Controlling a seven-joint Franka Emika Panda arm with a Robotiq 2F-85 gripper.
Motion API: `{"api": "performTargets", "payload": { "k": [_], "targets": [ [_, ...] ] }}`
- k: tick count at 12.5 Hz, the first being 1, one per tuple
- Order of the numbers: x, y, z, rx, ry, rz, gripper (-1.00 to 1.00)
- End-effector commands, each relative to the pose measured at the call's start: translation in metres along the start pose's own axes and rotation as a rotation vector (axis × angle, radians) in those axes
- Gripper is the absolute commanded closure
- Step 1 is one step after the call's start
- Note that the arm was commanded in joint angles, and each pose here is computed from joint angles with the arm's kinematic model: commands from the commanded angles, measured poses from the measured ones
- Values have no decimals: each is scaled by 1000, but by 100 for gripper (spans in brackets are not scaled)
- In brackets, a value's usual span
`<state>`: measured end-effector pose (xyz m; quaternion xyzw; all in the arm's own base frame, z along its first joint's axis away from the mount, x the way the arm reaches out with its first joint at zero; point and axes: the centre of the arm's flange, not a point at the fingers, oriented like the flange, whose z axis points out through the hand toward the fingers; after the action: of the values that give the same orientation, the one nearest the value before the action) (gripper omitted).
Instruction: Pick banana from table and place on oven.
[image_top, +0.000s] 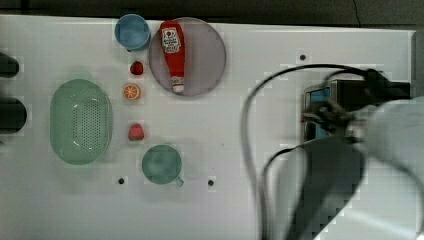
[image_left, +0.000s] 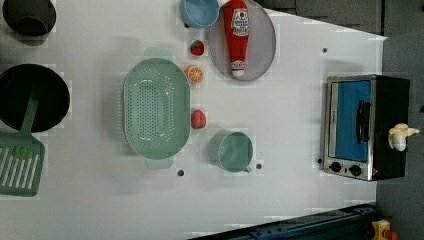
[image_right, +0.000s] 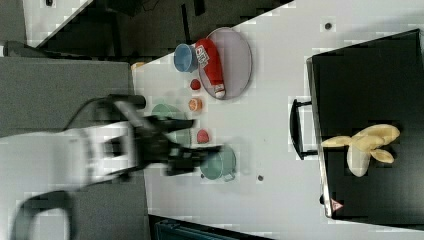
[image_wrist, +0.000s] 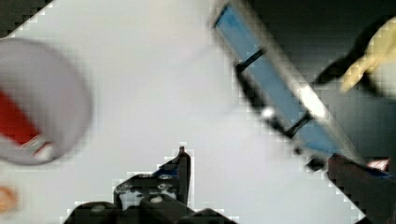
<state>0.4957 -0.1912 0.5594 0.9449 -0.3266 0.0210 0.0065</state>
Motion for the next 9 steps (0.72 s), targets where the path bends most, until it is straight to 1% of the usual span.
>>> {"api": "performTargets", "payload": {
  "k": [1,2,4,5,9],
  "targets": [
    [-48,-91,-14,-17,13,195,-100],
    [-62,-109,-21,-13,21,223,-100],
    [-85,-128,-25,-35,-7,229,-100],
    [-92,-132,-27,-43,-13,232,-100],
    [-93,-128,-34,-34,-4,241,-100]
  ]
}}
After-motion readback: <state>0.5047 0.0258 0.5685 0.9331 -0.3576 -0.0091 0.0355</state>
